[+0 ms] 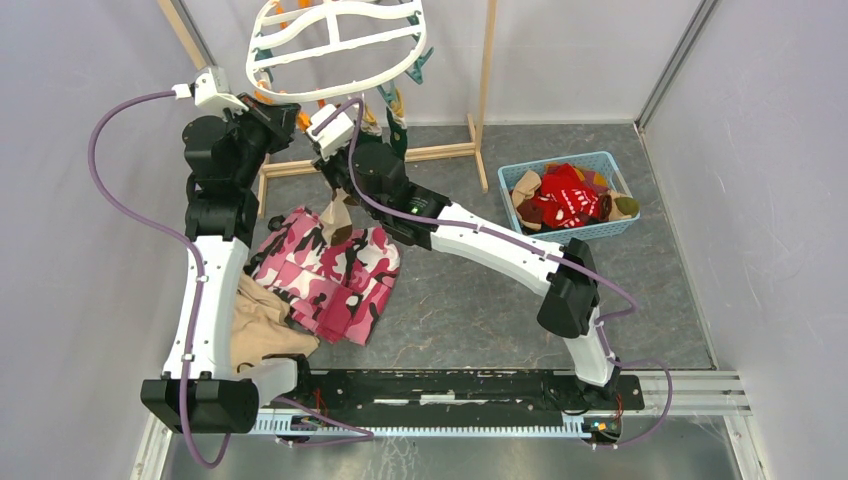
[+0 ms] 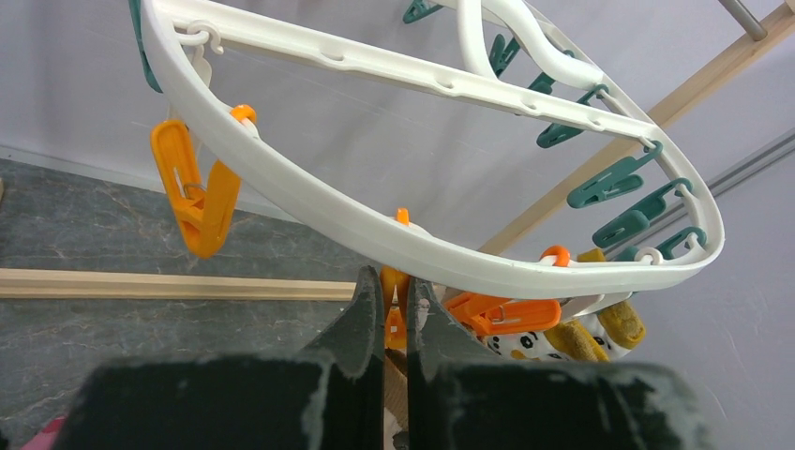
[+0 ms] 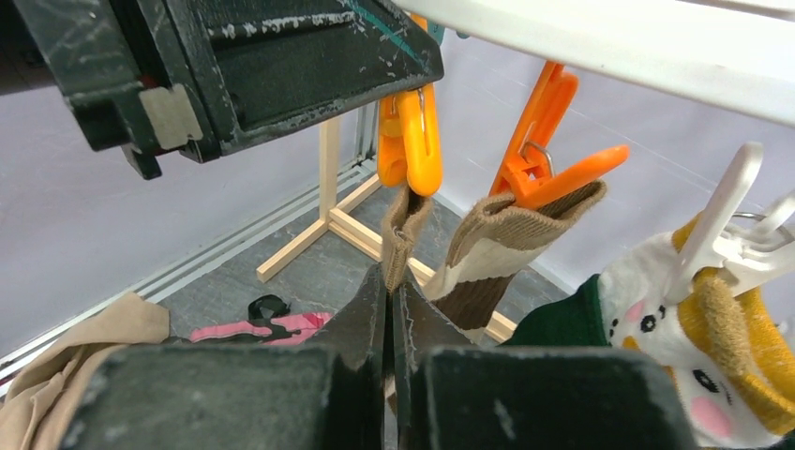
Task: Clip the socks to the hanger
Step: Clamp the sock onto the hanger.
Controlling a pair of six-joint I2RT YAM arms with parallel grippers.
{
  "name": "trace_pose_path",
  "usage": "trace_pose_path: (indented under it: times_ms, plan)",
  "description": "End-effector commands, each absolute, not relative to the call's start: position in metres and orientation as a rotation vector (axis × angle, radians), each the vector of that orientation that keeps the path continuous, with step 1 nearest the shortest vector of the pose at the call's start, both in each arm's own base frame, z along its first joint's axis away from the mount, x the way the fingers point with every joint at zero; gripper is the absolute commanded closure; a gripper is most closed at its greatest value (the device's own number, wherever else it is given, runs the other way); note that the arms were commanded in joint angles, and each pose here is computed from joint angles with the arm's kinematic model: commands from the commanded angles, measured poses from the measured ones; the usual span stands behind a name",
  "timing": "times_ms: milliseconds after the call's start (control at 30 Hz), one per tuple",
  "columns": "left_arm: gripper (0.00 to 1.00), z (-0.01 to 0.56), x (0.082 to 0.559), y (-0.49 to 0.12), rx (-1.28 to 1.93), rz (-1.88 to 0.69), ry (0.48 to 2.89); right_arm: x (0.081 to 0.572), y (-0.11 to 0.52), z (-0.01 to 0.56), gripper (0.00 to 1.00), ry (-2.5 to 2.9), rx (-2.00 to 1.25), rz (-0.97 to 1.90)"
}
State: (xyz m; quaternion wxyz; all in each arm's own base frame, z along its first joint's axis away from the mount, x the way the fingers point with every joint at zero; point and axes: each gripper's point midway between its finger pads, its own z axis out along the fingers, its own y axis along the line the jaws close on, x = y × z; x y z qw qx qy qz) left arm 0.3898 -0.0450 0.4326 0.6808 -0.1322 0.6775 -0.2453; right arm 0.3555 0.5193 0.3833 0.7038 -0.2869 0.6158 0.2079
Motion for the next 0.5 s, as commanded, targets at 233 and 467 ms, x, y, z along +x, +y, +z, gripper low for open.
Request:
trace_pose_path:
  times_ms: [233,467]
  plan:
    - [0.98,0.4399,0.3885,-0.0626,-0.305,-0.636,1.519,0.3553,0.5139,0.4343,1.00,1.237,-0.558,0.460]
    - [0.98,0.4400,0.3881,-0.0620,-0.309,-0.633,1.519,0.3586,0.5096,0.4352,1.00,1.219,-0.557,0.408]
